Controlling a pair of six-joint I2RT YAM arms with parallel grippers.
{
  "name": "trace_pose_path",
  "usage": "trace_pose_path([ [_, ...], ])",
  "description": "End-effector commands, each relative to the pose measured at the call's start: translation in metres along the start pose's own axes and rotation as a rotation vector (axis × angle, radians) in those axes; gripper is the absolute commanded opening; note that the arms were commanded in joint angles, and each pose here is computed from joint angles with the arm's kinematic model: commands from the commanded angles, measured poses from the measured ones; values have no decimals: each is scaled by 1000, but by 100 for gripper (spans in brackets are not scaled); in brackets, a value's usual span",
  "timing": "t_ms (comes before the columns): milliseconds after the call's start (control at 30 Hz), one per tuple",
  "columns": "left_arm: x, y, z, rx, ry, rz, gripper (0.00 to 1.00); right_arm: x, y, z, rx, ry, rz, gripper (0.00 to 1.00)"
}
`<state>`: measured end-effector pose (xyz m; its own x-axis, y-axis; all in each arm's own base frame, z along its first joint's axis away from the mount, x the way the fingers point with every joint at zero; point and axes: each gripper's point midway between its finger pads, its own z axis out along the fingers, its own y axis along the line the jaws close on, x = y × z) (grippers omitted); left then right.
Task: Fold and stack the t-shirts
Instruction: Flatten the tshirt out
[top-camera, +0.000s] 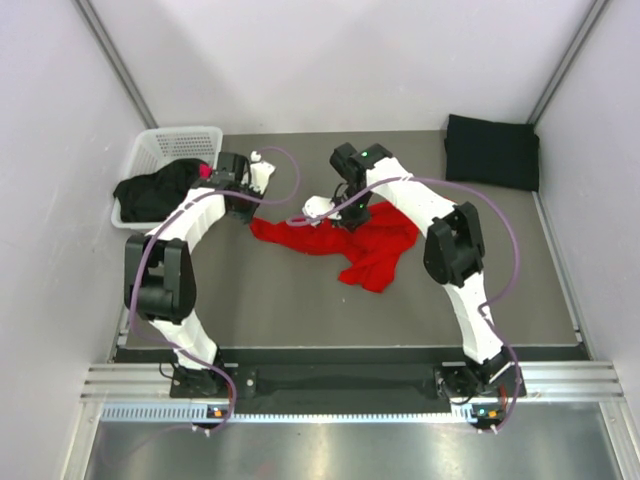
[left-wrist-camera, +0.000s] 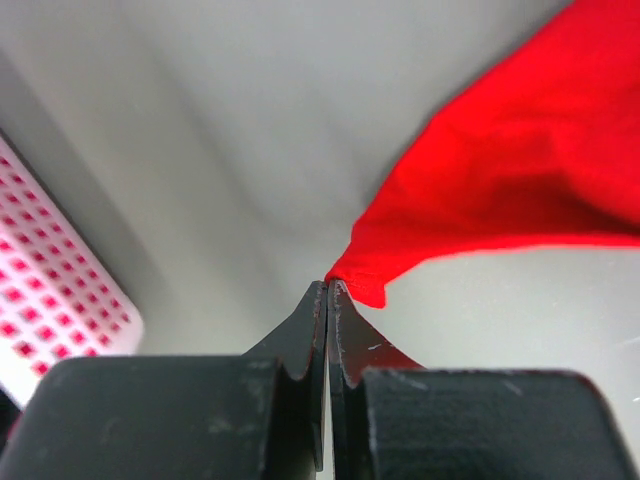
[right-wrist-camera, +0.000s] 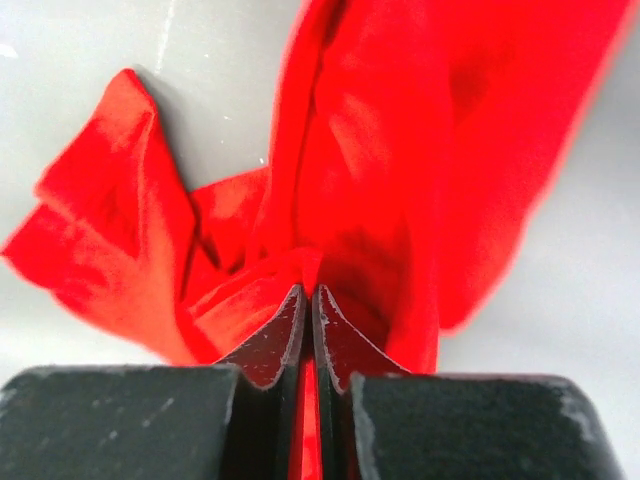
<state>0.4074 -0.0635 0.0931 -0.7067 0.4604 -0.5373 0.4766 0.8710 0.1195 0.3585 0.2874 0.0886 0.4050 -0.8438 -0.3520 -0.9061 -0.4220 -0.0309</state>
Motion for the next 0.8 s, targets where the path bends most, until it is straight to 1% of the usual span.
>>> trace_pose_path([
  [0,-38,5,-17,20,-85,14,0,-20,-11,-66,192,-65,83,0],
  [33,-46,6,-22,16,-102,22,0,-16,-24,-95,302,-87,127,0],
  [67,-65,11,-34,4,-148,36,0,-11,-34,-114,388,-92,175,0],
  [100,-76,13,-42,-3,-177,40,0,-1,-59,-144,540,-138,275,0],
  [133,-89,15,-53,-5,-216,46,0,0,-64,-184,666,-175,312,0],
  [167,-113,20,-71,-23,-284,55,0,8,-69,-208,756,-191,363,0],
  [200,-127,23,-82,-31,-331,59,0,11,-80,-241,886,-252,421,0],
  [233,-141,26,-96,-43,-380,66,0,24,-75,-284,1006,-273,458,0],
  [267,-163,32,-117,-71,-450,65,0,35,-73,-302,1077,-268,495,0],
  [300,-178,36,-131,-91,-501,71,0,46,-73,-333,1182,-292,519,0],
  [333,-189,39,-142,-106,-540,75,0,42,-60,-364,1263,-309,510,0],
  [367,-208,43,-165,-131,-604,85,0,50,-56,-373,1308,-290,529,0],
  [400,-216,46,-178,-147,-638,89,0,52,-52,-394,1385,-294,517,0],
  [433,-231,50,-198,-171,-697,95,0,46,-38,-419,1460,-303,498,0],
  [467,-237,53,-209,-190,-723,97,0,52,-33,-419,1489,-279,510,0],
  [500,-243,56,-219,-207,-751,99,0,48,-28,-437,1557,-287,478,0],
  [533,-251,57,-237,-229,-800,105,0,39,-11,-457,1621,-305,455,0],
  [567,-254,58,-247,-241,-822,106,0,44,-5,-459,1647,-292,469,0],
  [633,-258,57,-269,-256,-865,113,0,39,13,-480,1716,-308,475,0],
  [667,-259,56,-275,-256,-878,119,0,40,18,-484,1731,-302,484,0],
  [767,-256,48,-300,-254,-913,144,0,32,44,-505,1791,-310,455,0],
])
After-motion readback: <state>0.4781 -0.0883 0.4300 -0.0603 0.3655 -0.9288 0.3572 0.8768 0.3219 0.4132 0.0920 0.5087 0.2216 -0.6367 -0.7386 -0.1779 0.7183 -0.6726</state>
